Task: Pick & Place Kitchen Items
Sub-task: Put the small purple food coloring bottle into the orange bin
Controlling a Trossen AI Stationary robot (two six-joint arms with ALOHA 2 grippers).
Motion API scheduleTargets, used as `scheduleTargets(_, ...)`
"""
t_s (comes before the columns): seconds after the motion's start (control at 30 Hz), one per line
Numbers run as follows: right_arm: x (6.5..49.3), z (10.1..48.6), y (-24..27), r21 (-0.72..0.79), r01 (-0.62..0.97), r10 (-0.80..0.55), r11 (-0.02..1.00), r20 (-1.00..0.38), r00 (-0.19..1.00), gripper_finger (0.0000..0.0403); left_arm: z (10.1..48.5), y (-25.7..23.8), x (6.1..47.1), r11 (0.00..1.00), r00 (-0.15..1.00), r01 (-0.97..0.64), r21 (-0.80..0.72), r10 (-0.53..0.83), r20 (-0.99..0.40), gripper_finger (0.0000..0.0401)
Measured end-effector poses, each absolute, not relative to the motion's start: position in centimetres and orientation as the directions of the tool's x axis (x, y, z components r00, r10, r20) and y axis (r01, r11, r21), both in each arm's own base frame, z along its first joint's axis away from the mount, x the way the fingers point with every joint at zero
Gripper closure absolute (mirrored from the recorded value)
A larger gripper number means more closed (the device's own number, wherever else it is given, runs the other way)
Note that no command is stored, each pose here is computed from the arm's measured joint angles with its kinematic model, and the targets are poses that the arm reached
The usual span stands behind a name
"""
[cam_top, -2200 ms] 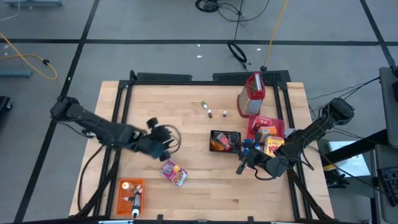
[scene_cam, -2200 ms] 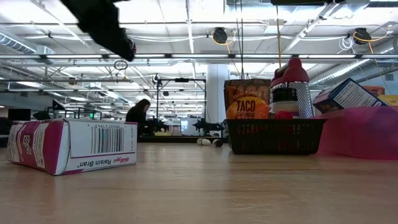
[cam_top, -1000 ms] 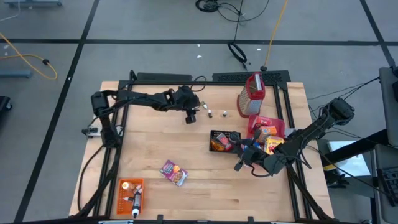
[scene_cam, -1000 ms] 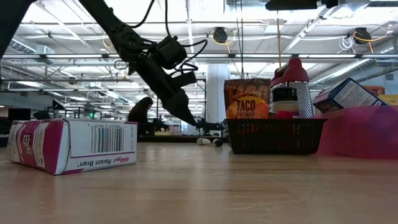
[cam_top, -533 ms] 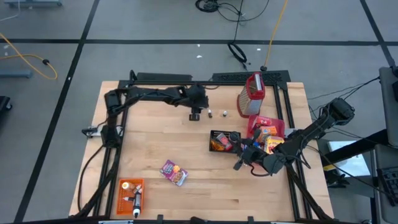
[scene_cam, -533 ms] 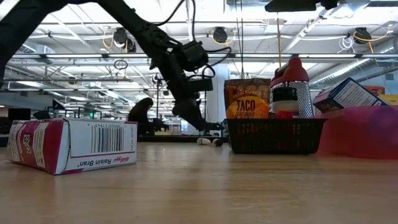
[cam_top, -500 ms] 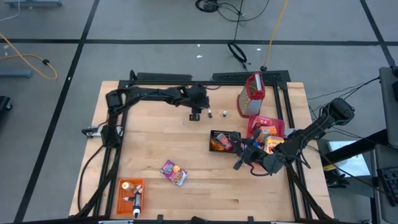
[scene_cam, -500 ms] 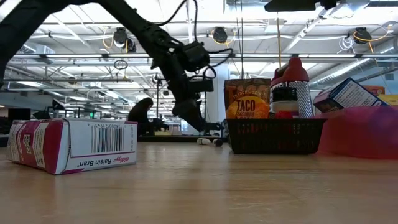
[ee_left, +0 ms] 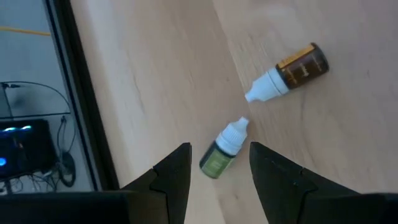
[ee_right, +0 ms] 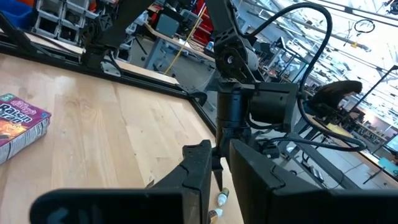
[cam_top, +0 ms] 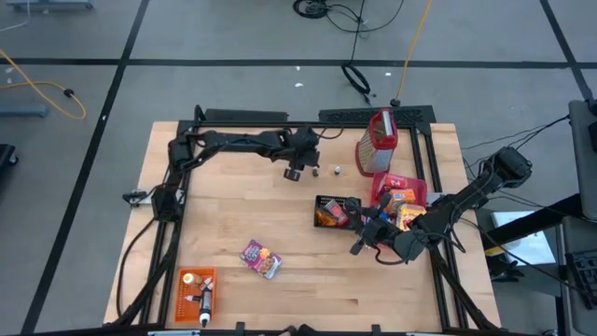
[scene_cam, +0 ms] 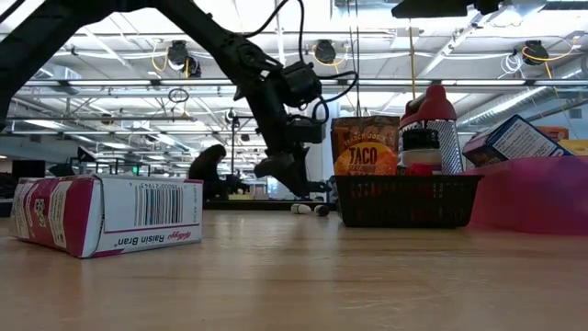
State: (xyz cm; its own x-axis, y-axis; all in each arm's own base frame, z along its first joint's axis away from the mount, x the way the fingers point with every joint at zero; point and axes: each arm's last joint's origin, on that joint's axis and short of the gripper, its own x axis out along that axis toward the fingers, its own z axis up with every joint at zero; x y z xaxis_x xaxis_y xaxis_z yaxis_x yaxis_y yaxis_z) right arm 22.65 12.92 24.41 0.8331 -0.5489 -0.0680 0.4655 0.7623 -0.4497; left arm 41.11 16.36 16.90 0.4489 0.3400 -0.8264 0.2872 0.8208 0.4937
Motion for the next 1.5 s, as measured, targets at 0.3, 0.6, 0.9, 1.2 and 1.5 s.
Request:
scheduleTargets(0.3,22.7,24.4,12.8,-0.449,0.468,-0.552,0.761,-0.068,0.831,0.0348,16.9,17.1,40.8,0.836,0.459,0.281,0.472,0.315,-0.831,0.0238)
scheduleTargets(0.6,23.0,24.4,12.3,-0.433,0.49,-0.57,0.756,-0.068,0.819,0.0348,16.8,17.6,40.8,0.863,0.5,0.268,0.428,0.255,-0.828,0.0238)
scheduleTargets(0.9,23.0,24.3,12.3,-0.442,0.478,-0.562,0.759,-0.075,0.824,0.0348,15.8,18.1,40.8,0.84,0.47,0.296,0.454,0.286,-0.835,0.0238)
scheduleTargets(1.2,23.2,24.3,12.3,-0.437,0.43,-0.513,0.79,-0.087,0.854,0.0348,15.6,18.5,40.5,0.805,0.454,0.367,0.466,0.283,-0.845,0.0238)
scheduleTargets(1.5,23.2,24.3,12.2,-0.437,0.433,-0.516,0.788,-0.086,0.852,0.0348,15.5,19.7,39.7,0.811,0.445,0.38,0.445,0.262,-0.856,0.0238)
